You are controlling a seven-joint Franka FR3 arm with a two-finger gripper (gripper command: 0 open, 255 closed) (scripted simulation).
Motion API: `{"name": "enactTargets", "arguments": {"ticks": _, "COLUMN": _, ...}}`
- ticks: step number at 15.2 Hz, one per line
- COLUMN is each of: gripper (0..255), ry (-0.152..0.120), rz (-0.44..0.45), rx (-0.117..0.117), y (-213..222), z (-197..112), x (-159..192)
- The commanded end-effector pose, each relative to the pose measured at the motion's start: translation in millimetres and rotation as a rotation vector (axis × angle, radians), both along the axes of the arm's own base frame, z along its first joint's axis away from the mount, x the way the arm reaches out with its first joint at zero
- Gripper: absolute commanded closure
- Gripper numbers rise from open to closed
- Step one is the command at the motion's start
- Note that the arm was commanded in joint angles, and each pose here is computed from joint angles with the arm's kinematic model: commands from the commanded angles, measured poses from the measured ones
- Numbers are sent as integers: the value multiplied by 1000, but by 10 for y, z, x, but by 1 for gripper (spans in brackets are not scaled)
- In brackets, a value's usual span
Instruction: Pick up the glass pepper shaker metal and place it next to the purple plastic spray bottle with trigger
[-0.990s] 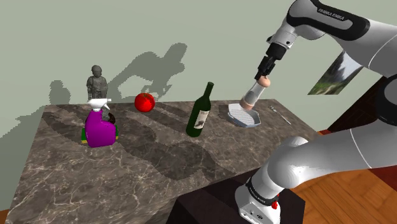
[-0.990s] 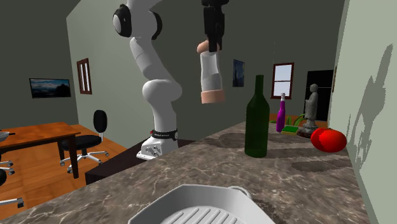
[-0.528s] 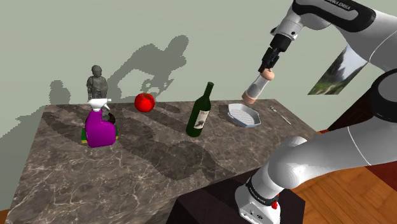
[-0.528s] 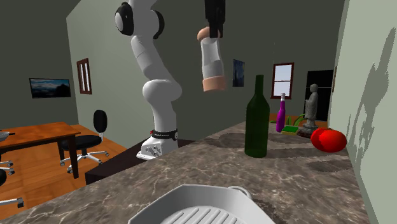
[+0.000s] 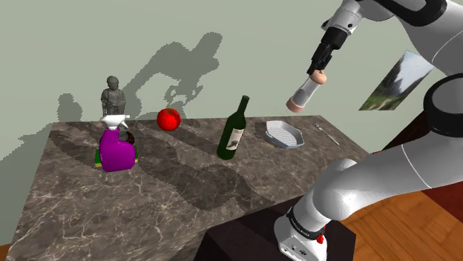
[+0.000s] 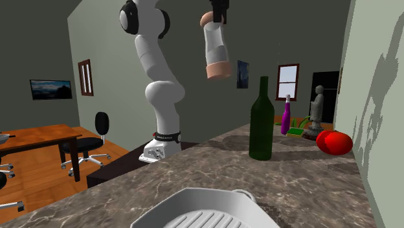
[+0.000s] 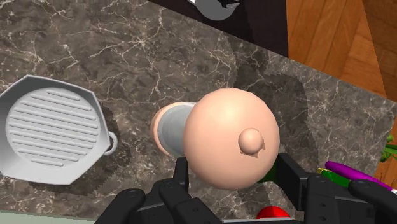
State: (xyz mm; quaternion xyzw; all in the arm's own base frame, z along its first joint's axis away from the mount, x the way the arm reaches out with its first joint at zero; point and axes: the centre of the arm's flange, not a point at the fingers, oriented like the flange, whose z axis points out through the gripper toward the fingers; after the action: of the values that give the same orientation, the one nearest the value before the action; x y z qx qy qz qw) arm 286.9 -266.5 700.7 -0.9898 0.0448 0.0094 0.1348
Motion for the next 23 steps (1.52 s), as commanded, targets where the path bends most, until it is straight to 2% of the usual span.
{"name": "enactTargets", "arguments": {"ticks": 1, "gripper": 255, "ry": 0, "rz": 0, "rx": 0, "y": 112, "z": 47, "x": 57}}
{"name": "enactTargets", "arguments": {"ticks": 23, "gripper": 255, "ry": 0, "rz": 0, "rx": 0, "y": 2692, "z": 51, "x": 1389}}
